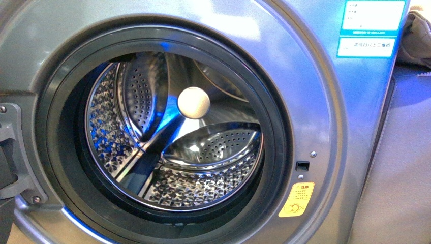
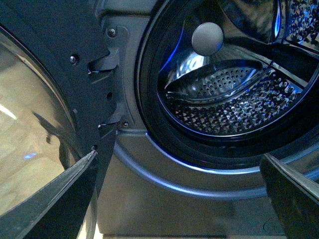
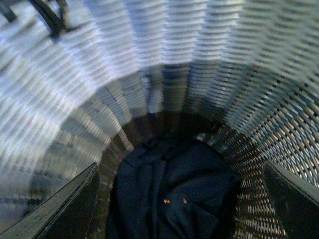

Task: Put clothes into washing machine

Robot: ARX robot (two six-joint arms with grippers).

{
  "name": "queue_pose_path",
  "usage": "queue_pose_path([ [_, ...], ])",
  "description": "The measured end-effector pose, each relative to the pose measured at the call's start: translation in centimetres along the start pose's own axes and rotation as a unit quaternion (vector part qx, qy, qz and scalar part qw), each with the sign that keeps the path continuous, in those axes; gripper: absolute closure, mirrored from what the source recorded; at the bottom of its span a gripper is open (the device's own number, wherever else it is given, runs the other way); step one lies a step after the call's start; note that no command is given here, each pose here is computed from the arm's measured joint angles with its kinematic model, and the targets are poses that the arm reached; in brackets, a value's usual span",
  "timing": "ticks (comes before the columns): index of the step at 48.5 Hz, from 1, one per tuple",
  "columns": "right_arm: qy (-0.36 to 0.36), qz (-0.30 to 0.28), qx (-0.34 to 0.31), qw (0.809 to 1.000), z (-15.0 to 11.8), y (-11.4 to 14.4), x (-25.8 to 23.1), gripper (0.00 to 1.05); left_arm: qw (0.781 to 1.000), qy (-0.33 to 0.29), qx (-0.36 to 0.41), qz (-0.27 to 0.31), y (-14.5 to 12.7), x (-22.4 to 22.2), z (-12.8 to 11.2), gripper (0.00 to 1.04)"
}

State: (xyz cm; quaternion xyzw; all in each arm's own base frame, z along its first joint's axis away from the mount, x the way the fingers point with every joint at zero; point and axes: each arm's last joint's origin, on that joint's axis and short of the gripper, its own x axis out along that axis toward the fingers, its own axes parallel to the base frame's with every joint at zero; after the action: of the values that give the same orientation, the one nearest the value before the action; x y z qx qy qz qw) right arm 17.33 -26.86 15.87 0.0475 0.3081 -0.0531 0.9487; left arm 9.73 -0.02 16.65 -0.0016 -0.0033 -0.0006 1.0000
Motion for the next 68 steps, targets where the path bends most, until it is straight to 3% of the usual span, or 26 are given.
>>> queue_pose_path([
  [11, 0.063, -0.007, -0.031, 0.997, -4.5, -1.6, 4.5, 0.08, 1.000, 0.000, 0.000, 0.000, 0.0, 0.0, 0.0, 0.07],
  [34, 0.138, -0.001, 0.002, 0.990, -13.5, -3.6, 12.8, 0.08, 1.000, 0.000, 0.000, 0.000, 0.0, 0.0, 0.0, 0.07],
  [68, 0.138, 0.041, 0.034, 0.989, -17.2, -1.8, 22.4, 0.08, 1.000, 0.000, 0.000, 0.000, 0.0, 0.0, 0.0, 0.07],
])
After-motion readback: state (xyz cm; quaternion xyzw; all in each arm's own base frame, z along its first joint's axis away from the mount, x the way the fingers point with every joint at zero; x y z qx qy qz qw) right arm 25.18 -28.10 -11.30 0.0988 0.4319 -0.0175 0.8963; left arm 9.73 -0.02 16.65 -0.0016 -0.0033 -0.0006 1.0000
